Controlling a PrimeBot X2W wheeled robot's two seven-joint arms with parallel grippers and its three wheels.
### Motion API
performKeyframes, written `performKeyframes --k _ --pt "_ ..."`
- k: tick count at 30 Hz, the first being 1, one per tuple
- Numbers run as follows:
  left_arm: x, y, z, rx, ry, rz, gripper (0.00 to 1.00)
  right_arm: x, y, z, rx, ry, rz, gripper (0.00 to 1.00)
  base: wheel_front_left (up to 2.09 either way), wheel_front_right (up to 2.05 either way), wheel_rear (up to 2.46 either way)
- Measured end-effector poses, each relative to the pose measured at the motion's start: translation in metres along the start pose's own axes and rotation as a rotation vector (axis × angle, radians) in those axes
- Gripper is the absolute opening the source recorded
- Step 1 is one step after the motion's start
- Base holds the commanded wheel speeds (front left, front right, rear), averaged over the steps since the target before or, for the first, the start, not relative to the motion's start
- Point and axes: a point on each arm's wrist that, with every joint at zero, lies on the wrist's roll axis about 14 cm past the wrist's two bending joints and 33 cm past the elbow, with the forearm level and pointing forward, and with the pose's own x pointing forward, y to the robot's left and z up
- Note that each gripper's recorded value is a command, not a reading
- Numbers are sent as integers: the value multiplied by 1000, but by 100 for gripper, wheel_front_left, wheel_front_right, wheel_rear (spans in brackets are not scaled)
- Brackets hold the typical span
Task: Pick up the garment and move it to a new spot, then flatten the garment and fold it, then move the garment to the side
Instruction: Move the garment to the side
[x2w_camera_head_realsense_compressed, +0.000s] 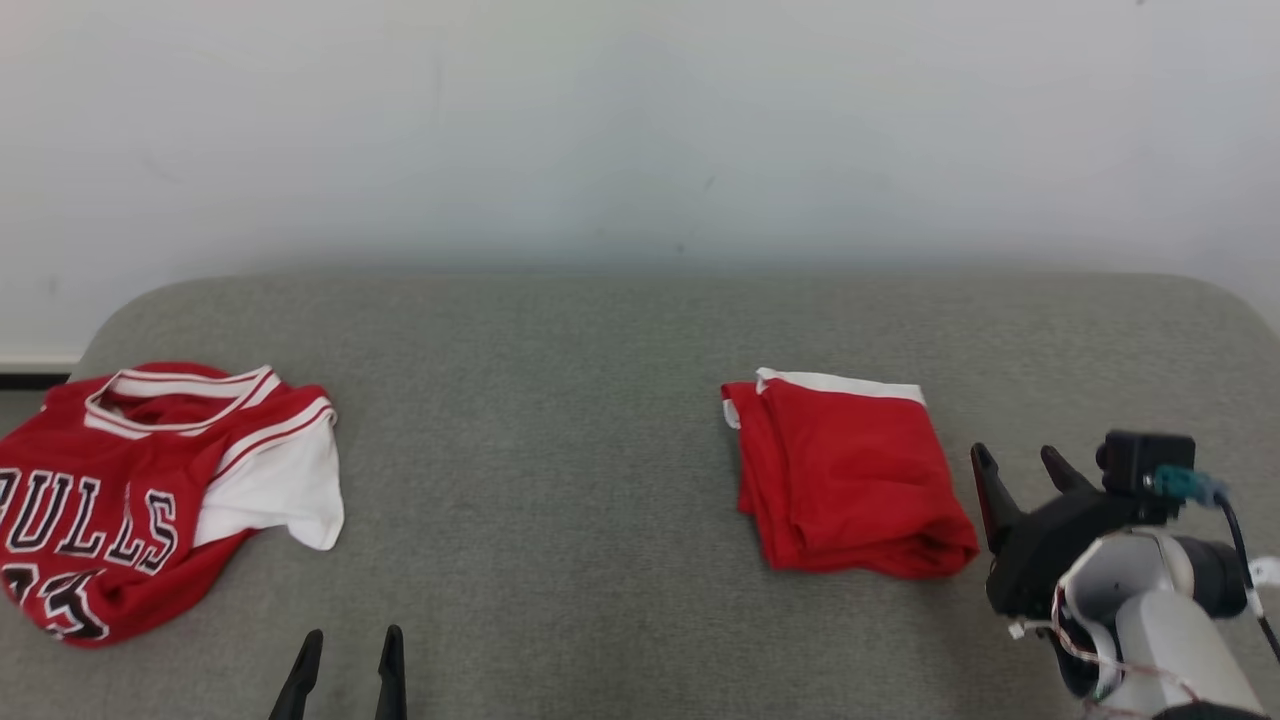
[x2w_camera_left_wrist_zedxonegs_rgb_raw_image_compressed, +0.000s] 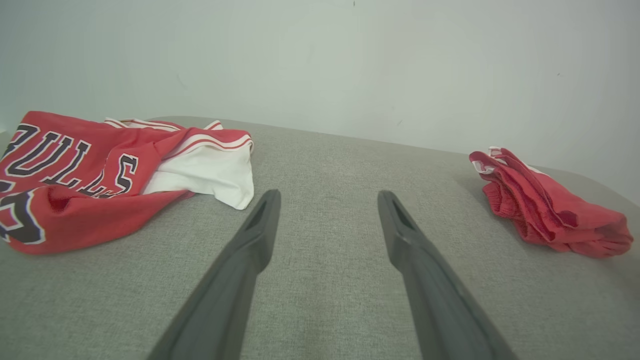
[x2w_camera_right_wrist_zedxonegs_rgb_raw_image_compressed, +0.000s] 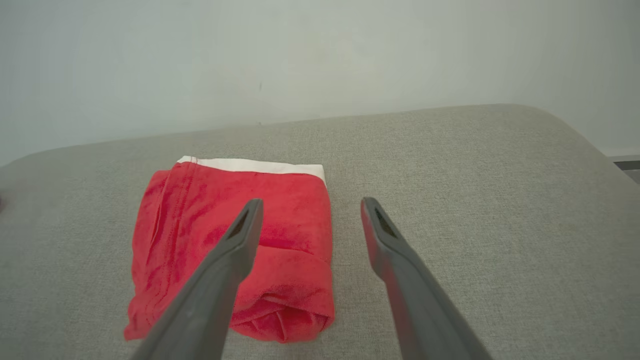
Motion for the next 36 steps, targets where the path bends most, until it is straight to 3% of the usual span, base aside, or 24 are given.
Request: performKeyframes --k 4,9,24,25,27,36 --pt "-1 6 0 1 2 22 100 23 2 -7 0 130 -1 100 0 0 0" --pt "5 11 2 5 -2 36 100 42 -5 -42 24 337 -26 100 0 0 0" --pt "14 33 -6 27 32 104 100 76 1 -100 -5 587 -29 100 0 0 0" --pt "15 34 -7 28 37 107 100 77 2 -102 -9 597 -26 85 0 0 0" --pt "17 34 -9 29 42 108 100 80 4 -104 -27 603 -20 0 0 0 0" --pt "38 26 -9 30 33 67 100 88 -2 -90 -230 591 12 0 0 0 0"
